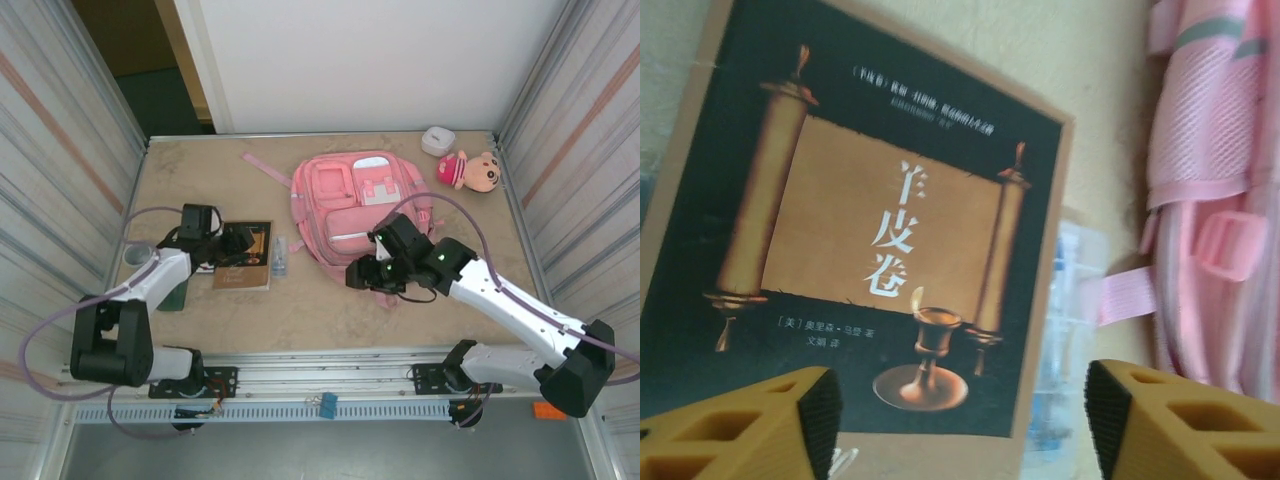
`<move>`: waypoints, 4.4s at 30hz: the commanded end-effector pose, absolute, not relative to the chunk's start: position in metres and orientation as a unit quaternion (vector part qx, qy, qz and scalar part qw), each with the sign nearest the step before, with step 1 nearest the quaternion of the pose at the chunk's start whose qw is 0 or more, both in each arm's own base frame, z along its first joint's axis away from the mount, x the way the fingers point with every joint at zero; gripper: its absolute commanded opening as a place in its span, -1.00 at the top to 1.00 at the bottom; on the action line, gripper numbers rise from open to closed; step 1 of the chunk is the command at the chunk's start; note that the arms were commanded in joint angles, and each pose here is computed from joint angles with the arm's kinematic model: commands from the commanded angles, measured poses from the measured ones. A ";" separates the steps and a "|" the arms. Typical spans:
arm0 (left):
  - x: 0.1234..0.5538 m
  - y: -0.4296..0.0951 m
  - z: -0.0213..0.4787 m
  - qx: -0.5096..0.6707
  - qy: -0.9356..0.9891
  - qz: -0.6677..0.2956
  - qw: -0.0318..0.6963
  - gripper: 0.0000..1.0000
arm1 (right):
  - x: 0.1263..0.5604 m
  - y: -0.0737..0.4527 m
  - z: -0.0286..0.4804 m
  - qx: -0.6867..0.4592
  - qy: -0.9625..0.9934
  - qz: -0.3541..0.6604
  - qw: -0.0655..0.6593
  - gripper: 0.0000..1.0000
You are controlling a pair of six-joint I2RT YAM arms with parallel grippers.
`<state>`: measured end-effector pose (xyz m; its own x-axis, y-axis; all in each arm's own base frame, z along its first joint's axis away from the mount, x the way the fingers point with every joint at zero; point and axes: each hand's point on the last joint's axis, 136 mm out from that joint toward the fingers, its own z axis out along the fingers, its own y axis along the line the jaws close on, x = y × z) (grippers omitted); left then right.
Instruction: Pack books, pencil case, and school supplies into a backpack
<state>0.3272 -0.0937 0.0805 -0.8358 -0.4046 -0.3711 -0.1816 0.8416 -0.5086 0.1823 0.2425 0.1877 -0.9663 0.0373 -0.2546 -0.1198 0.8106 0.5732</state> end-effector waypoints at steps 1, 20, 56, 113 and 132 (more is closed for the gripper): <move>0.326 -0.096 0.064 -0.152 0.935 -0.234 0.219 -0.23 | 0.224 0.287 0.231 -0.065 0.895 0.381 0.223 0.00; 0.299 -0.149 0.005 -0.154 0.944 -0.257 0.136 0.06 | 0.358 0.280 0.071 0.038 0.923 0.292 0.247 0.16; 0.297 -0.098 0.040 -0.207 0.923 -0.281 0.161 -0.08 | 0.295 0.358 0.022 -0.102 0.981 0.109 0.128 0.54; 0.295 -0.150 0.045 -0.148 0.920 -0.328 0.155 0.00 | 0.275 0.364 0.022 -0.120 0.975 0.156 0.104 1.00; 0.280 -0.181 0.089 -0.096 0.879 -0.431 0.180 -0.05 | 0.261 0.384 0.026 -0.132 0.960 0.238 0.069 1.00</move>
<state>0.2833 -0.1544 0.0452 -0.9113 -0.3751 -0.1699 -0.1692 0.7172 -0.6760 0.2894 0.3763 0.0343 -0.9463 -0.1627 -0.2793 -0.2648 0.8856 0.3815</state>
